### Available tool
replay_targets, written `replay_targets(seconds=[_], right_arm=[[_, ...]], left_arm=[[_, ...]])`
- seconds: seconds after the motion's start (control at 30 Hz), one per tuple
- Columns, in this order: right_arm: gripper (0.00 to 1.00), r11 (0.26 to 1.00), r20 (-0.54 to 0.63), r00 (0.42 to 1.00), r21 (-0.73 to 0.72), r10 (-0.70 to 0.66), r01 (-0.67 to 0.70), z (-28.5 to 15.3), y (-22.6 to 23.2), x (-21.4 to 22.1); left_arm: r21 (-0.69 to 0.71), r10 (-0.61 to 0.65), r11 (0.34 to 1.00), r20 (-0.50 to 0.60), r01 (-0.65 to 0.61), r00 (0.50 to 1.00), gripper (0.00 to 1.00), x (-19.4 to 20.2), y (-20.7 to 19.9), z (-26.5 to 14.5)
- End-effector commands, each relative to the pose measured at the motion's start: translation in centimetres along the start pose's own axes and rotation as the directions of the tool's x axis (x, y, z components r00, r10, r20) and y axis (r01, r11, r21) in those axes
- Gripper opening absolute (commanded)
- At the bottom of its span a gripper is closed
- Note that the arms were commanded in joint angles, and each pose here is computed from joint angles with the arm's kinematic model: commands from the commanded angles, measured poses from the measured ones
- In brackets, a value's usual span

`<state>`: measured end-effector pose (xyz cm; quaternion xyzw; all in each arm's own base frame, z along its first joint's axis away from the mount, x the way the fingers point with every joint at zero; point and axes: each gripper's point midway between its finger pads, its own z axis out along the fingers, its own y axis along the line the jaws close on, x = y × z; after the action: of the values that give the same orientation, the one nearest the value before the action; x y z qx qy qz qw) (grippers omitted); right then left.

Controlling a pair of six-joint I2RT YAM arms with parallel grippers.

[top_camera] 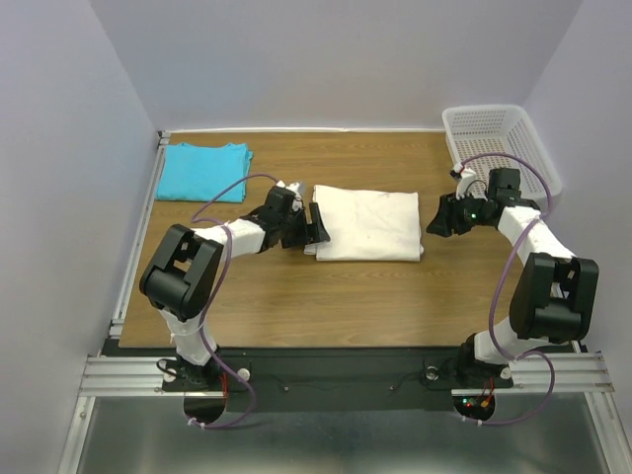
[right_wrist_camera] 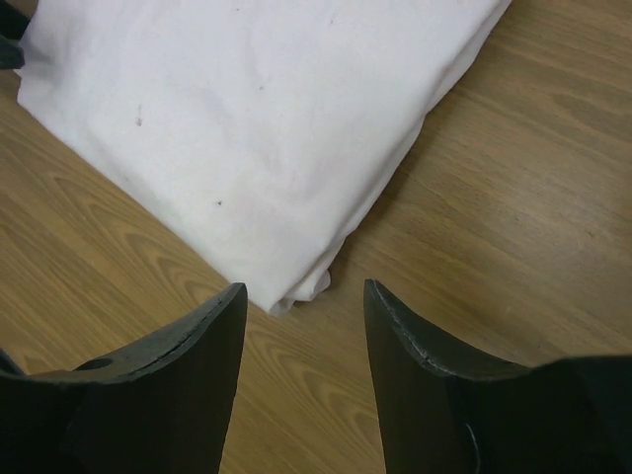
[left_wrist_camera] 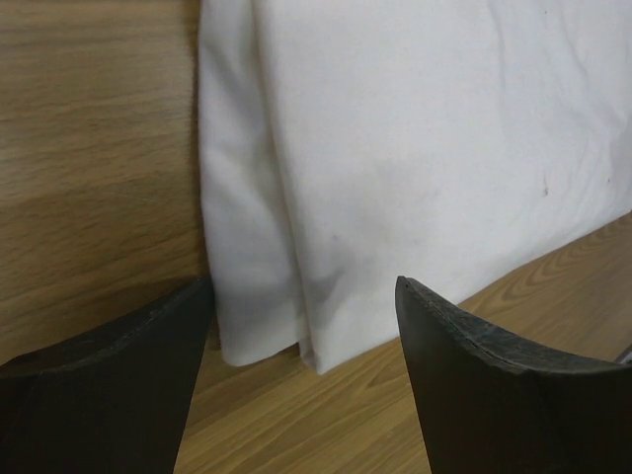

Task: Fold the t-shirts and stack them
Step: Neatly place the folded tshirt to the corner

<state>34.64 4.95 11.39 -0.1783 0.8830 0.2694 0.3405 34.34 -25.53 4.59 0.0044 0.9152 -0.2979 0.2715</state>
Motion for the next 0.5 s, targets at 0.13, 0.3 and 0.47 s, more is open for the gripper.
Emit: replay_targets(seconds=[0.13, 0.3, 0.47], right_arm=[[0.57, 1.000, 0.069, 0.997, 0.001, -0.031, 0.031, -1.0, 0.2, -1.5], [0.57, 1.000, 0.070, 0.997, 0.003, -0.025, 0.025, -1.1, 0.0, -1.5], [0.57, 1.000, 0.071, 0.997, -0.001, -0.023, 0.023, -1.1, 0.0, -1.5]], left_arm=[[0.041, -0.050, 0.998, -0.082, 0.054, 0.995, 0.86, 2.4, -4.3, 1.9], [0.024, -0.064, 0.998, -0.095, 0.066, 0.993, 0.86, 3.2, -4.7, 2.6], [-0.011, -0.071, 0.997, -0.063, 0.071, 0.995, 0.85, 2.6, -4.1, 2.7]])
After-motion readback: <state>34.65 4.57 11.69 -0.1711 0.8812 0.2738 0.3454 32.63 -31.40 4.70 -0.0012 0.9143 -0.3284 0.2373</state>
